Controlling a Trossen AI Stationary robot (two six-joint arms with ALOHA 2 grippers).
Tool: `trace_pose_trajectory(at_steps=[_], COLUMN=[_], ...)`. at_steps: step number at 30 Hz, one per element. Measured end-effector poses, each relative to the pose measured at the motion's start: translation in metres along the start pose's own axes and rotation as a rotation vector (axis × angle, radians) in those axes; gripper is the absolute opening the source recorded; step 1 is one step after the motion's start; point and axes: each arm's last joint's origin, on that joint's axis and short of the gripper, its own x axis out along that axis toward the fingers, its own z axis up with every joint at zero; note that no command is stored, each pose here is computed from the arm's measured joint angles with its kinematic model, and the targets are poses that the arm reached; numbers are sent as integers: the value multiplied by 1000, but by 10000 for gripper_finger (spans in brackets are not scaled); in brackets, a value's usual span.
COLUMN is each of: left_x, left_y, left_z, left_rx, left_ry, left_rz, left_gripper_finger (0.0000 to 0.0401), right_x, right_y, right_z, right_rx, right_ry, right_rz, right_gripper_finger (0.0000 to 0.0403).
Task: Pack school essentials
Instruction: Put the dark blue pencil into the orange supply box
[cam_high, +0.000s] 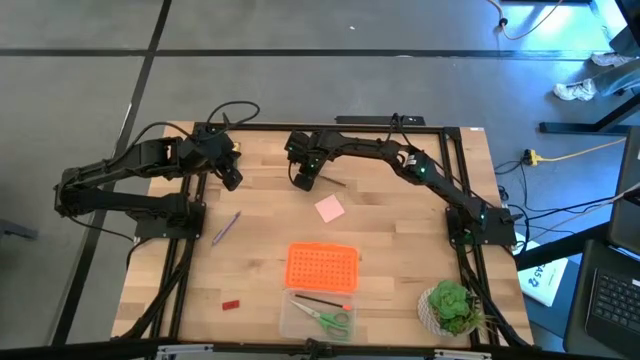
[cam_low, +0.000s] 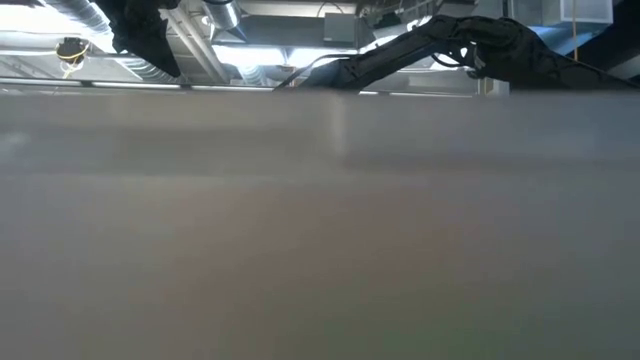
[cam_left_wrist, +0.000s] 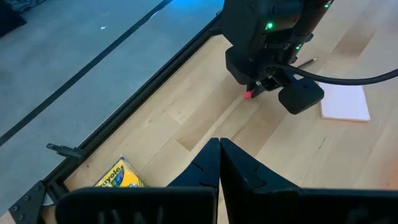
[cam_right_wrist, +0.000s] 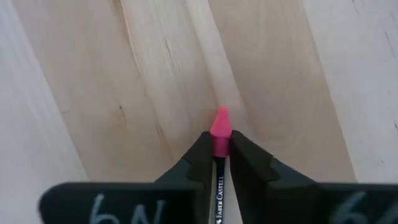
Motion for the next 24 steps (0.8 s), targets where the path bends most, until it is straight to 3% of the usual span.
trace_pose_trajectory(at_steps=[15, 24], left_x=[0, 0], left_y=[0, 0], left_z=[0, 0], left_rx=[6, 7], left_ry=[0, 0], left_rz=[0, 0], left_gripper_finger=[0, 0], right_x=[-3, -27], right_y=[-3, -8], right_z=[1, 11], right_rx=[8, 19], right_ry=[2, -1], right_rz=[56, 55], right_gripper_finger=[35, 34])
